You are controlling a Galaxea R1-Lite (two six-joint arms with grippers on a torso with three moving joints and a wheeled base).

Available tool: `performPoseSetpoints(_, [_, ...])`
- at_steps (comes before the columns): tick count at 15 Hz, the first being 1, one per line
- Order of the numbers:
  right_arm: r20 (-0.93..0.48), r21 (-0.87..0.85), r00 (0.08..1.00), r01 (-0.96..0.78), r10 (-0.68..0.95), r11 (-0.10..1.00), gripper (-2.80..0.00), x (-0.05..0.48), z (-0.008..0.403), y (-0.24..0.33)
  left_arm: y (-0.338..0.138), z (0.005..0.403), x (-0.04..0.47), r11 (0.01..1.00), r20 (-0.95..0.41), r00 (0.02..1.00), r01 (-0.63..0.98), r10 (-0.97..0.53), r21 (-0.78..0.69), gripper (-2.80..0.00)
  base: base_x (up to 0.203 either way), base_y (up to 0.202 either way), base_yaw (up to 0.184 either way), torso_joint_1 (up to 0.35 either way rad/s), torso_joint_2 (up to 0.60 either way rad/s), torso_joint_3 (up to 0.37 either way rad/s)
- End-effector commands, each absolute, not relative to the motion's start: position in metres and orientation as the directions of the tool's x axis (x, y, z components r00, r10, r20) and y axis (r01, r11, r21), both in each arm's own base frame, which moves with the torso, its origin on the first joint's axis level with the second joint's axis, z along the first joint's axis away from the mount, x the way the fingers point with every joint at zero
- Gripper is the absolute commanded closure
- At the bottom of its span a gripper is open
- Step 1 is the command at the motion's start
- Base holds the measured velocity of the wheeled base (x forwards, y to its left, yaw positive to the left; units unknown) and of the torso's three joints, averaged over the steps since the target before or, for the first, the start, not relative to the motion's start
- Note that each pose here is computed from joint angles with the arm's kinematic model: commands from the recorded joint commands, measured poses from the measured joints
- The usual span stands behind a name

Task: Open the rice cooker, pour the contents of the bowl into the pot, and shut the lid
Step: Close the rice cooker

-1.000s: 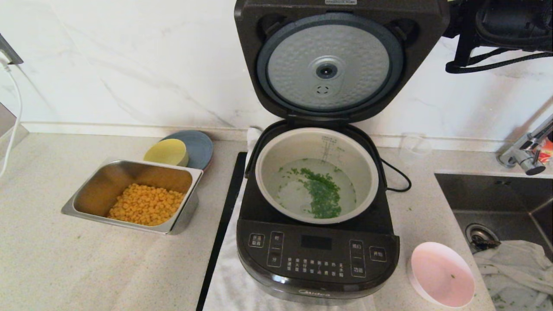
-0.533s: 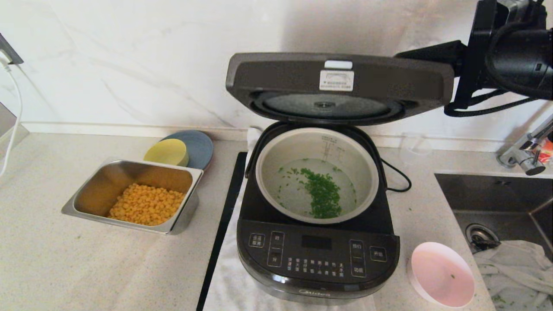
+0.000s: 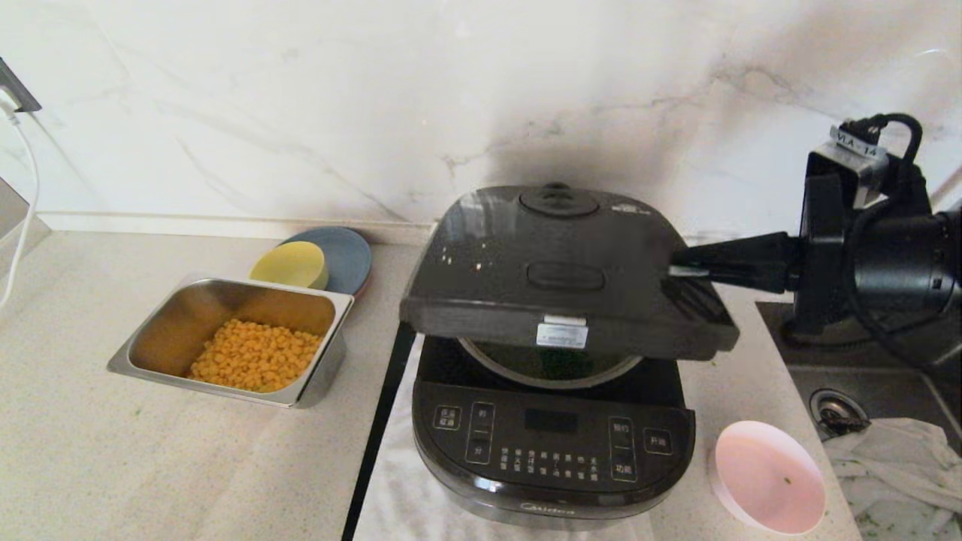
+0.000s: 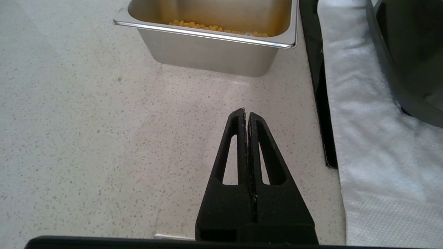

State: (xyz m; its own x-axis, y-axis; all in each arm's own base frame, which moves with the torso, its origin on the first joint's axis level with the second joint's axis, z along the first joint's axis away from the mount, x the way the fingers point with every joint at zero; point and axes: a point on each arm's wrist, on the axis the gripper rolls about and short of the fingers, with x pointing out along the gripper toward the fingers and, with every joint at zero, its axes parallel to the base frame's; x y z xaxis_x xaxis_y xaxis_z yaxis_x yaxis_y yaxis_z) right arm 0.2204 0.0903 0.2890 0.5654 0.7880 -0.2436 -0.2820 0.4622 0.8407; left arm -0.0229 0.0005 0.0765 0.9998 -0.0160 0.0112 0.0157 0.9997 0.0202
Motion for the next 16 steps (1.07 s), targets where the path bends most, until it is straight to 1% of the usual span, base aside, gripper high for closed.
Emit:
performPoseSetpoints(1, [-0.281,0.849,0.546,-0.242,0.789,0.470,0.00,0.216,0.261,0.091,0.000,0.074,-0.022,1.000,0.005,1.000,0.015,-0.015,0.020,0.00,0.000,0.000,0.000,0.000,0.00,0.000])
performPoseSetpoints(4, [-0.310,0.851,0.515,-0.224,0.799,0.474,0.00,0.225,0.230,0.101,0.000,0.074,-0.022,1.000,0.005,1.000,0.015,-0.015,0.021,0.00,0.000,0.000,0.000,0.000,0.00,0.000])
performPoseSetpoints(10, [-0.390,0.846,0.480,-0.149,0.786,0.511,0.00,0.248,0.195,0.111,0.000,0.074,-0.022,1.000,0.005,1.000,0.015,-0.015,0.020,0.00,0.000,0.000,0.000,0.000,0.00,0.000])
performPoseSetpoints(13, [-0.398,0.846,0.475,-0.142,0.785,0.515,0.00,0.250,0.192,0.112,0.000,0.074,-0.022,1.000,0.005,1.000,0.015,-0.015,0.021,0.00,0.000,0.000,0.000,0.000,0.00,0.000])
performPoseSetpoints(16, [-0.335,0.851,0.507,-0.201,0.795,0.486,0.00,0.238,0.214,0.106,0.000,0.074,-0.022,1.000,0.005,1.000,0.015,-0.015,0.021,0.00,0.000,0.000,0.000,0.000,0.00,0.000])
